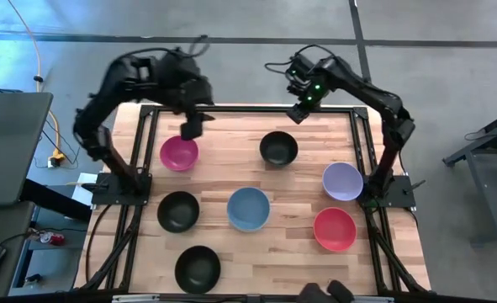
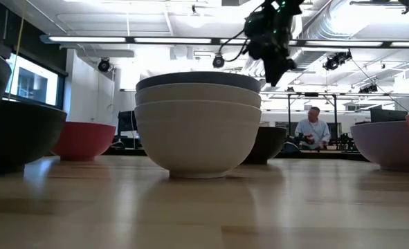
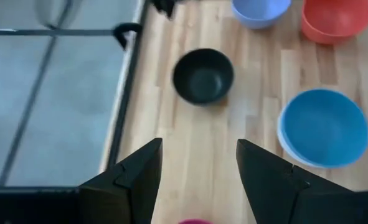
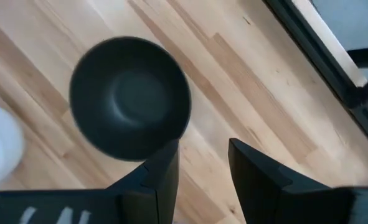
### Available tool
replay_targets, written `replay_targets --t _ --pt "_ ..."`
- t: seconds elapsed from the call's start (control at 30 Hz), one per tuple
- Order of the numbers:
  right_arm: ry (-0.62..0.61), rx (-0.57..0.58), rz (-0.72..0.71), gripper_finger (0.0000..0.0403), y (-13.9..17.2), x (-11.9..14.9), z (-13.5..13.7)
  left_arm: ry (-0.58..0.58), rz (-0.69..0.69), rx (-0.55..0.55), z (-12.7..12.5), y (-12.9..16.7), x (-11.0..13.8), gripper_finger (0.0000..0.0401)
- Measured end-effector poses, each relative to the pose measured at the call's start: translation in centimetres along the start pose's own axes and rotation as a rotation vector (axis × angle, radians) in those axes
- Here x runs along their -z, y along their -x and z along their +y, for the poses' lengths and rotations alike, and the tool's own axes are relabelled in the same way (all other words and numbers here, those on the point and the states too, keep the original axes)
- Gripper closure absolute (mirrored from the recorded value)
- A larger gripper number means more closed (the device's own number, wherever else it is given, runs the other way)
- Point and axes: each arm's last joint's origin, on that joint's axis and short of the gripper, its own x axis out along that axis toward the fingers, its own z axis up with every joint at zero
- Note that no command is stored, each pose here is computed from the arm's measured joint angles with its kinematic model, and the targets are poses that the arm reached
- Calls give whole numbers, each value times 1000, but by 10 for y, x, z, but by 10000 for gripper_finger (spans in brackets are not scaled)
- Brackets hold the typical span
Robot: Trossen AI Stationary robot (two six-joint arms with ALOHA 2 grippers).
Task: Nest bowls inside each other
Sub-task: Stack the top black bowl on top of the blue bowl
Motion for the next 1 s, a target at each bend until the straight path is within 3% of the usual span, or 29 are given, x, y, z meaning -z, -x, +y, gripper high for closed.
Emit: replay_targets --t 0.2,0.47,0.77,1.0 --pt "52 36 96 274 -36 -13 13 25 -12 -89 0 34 33 206" --pt "140 136 132 274 -64 -23 23 61 -66 -156 -3 47 77 206" --pt "339 86 32 274 -71 -35 34 89 -111 -181 -12 53 120 206" --pt "426 19 111 274 -90 -25 30 118 -164 -202 -18 68 133 206"
